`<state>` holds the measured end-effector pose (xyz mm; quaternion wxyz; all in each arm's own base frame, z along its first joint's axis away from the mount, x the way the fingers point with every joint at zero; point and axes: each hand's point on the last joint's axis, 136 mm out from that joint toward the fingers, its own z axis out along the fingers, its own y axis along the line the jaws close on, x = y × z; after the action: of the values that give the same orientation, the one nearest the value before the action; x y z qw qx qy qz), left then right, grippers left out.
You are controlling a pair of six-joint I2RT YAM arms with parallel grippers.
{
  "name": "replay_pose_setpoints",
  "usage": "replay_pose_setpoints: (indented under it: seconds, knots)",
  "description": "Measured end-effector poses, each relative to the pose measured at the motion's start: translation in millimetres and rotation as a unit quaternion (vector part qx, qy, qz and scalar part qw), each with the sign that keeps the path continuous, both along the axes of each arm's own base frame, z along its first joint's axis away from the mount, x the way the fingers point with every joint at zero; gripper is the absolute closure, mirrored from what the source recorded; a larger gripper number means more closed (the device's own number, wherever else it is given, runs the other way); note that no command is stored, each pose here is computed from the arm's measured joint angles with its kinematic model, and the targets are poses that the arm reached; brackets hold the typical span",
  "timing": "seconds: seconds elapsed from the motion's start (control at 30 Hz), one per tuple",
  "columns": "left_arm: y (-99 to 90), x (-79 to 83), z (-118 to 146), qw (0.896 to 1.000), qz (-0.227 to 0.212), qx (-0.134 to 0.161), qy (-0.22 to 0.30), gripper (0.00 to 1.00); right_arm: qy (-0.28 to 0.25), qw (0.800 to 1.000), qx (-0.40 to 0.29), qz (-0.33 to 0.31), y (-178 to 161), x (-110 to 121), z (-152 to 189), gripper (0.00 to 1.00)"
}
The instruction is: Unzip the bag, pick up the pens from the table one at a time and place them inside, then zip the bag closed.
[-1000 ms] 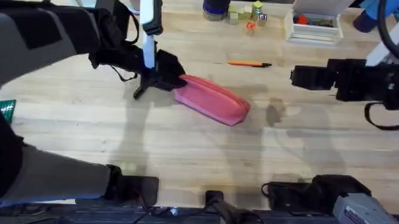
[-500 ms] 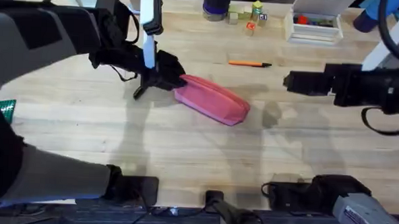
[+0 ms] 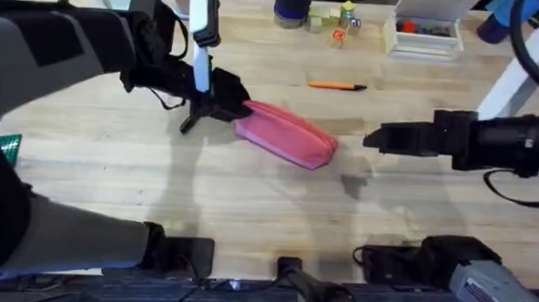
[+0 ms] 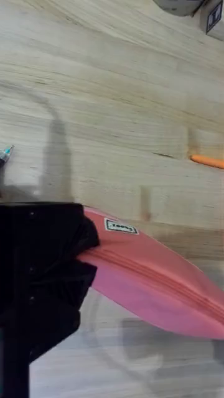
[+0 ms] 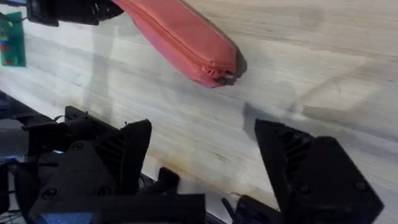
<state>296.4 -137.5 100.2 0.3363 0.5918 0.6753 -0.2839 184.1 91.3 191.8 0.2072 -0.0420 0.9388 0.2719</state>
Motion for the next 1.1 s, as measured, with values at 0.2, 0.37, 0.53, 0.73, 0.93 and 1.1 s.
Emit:
replay_pose_setpoints:
  seconds: [0.2,0.37,0.53,0.73,0.93,1.1]
  knots:
    - [0.0,0.0,0,1.000,0.000,0.000,0.000,0.958,0.000,1.000,0.004,0.001,1,0,1,0.006]
    - [0.0,0.0,0,1.000,0.000,0.000,0.000,0.958,-0.002,1.000,0.005,0.002,2,0,1,0.006]
    - [0.0,0.0,0,1.000,0.000,0.000,0.000,0.958,0.008,1.000,0.011,-0.011,2,0,1,0.006]
    - [0.0,0.0,0,1.000,0.000,0.000,0.000,0.958,0.039,0.997,0.032,-0.053,2,-1,1,0.006]
    - [0.0,0.0,0,1.000,0.000,0.000,0.000,0.958,0.086,0.990,0.056,-0.099,3,-2,-16,0.006]
    - [0.0,-0.1,0,1.000,0.000,0.000,0.000,0.958,0.119,0.978,0.081,-0.152,3,0,-34,0.006]
